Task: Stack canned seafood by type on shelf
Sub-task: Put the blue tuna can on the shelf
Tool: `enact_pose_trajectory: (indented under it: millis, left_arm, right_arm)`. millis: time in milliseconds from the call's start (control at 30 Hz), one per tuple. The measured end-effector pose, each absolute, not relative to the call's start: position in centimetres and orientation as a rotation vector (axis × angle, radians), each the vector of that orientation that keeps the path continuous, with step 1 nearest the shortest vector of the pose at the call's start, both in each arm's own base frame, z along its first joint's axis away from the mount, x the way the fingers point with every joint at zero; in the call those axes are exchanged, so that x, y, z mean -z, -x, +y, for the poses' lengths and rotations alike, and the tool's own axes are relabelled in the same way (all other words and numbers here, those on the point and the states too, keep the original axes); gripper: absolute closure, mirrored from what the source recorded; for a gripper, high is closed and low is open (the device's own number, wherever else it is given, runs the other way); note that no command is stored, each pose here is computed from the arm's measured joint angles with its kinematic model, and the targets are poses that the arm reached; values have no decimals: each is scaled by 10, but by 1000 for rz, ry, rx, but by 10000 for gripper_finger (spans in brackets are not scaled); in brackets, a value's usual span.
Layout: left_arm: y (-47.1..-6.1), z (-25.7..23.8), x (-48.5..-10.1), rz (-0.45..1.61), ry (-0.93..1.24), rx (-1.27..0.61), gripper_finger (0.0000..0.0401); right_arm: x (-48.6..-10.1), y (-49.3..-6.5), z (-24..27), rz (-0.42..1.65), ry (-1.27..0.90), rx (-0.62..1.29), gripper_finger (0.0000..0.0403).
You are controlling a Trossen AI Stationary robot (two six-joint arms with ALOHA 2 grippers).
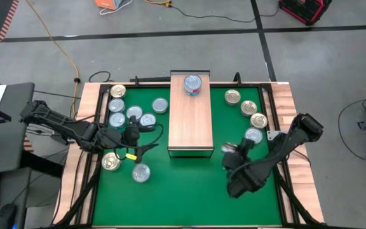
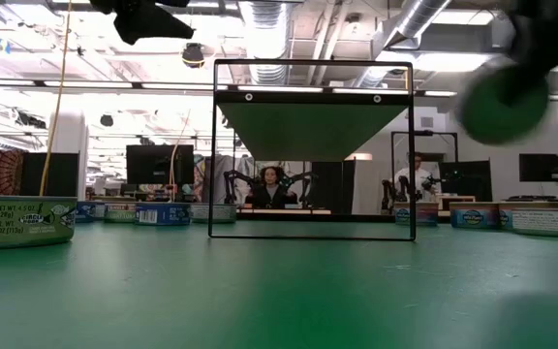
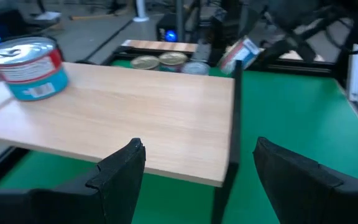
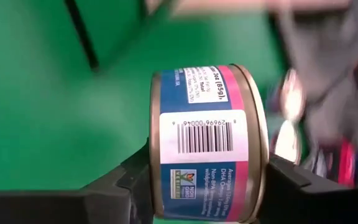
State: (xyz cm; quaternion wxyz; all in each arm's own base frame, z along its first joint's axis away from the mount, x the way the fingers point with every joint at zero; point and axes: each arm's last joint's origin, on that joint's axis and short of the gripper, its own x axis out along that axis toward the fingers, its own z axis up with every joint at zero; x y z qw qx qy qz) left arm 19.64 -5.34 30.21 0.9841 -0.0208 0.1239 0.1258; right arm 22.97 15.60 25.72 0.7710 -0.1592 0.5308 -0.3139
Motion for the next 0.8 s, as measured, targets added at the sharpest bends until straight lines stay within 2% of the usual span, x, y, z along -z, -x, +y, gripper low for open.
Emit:
enact_pose_trajectory:
  millis: [267,400,500,633,800]
  left_arm:
    - [-196,-53,-302,246,42,-274,113]
    - [-196,-53,-302,247,29,-271,113]
    - [-196,-53,-302,248,11,-275,113]
    - [-196,-52,-302,247,6,-287,113]
    - [-196,-52,-302,247,10,-290,113]
  right_arm:
    - [-284,-264,106,1116,533,773,188]
    - [-289,-281,84,1107,568,790,172]
    - [-292,-298,72,1072,650,760,167]
    - [-296,-326,59,1012,745,671,179]
    - [-307,-351,38,931,827,658,180]
